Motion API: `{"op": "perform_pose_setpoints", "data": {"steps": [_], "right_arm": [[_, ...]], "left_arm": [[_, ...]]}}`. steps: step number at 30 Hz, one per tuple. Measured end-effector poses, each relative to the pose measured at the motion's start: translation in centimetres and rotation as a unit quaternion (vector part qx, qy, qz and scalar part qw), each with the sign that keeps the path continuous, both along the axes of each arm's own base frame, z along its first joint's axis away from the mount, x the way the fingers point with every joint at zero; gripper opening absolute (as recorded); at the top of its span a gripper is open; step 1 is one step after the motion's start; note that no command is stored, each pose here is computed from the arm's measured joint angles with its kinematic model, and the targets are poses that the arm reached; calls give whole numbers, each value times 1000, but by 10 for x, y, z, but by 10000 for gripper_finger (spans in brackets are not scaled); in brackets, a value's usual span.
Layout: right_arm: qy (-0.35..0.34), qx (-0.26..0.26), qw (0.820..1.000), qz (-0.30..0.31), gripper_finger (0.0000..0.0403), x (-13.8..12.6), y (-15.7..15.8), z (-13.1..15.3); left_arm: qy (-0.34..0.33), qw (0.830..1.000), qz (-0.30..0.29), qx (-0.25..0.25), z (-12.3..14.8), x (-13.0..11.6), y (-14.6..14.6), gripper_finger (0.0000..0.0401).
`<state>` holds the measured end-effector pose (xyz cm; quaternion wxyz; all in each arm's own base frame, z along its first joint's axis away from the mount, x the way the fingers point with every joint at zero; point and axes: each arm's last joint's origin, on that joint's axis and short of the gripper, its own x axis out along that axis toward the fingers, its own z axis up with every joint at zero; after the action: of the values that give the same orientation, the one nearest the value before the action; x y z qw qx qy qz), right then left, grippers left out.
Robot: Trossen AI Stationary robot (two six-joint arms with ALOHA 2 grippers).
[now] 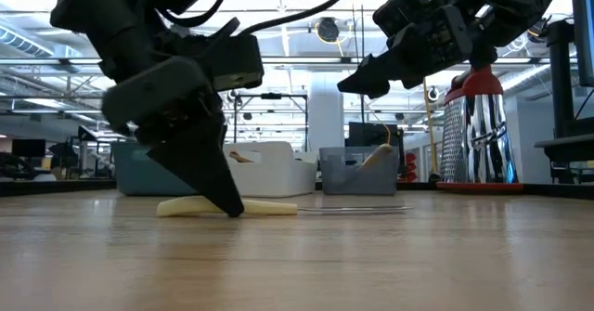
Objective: Pick & Place Kitchen Items
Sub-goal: Put the left yellow table knife into the black bin
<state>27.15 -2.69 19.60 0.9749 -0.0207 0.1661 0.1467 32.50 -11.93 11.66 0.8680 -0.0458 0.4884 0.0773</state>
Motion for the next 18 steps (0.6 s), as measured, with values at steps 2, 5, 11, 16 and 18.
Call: {"op": "perform_pose_setpoints", "data": {"steps": [2,5,11,16,18], "right_arm": [[0,1,1000,0,228,0,0,0],[0,2,1000,-1,227,0,0,0],[-1,29,1000,-7,227,1,0,2],[-10,34,999,6,221,2,8,4],[-20,29,999,19,219,3,14,6]], "left_arm": [[-10,1000,11,-3,3,1,2,52],[-26,999,19,-2,7,4,8,52],[-51,997,49,17,28,3,21,52],[-90,993,66,41,51,2,33,53],[-105,990,78,48,62,0,38,61]]}}
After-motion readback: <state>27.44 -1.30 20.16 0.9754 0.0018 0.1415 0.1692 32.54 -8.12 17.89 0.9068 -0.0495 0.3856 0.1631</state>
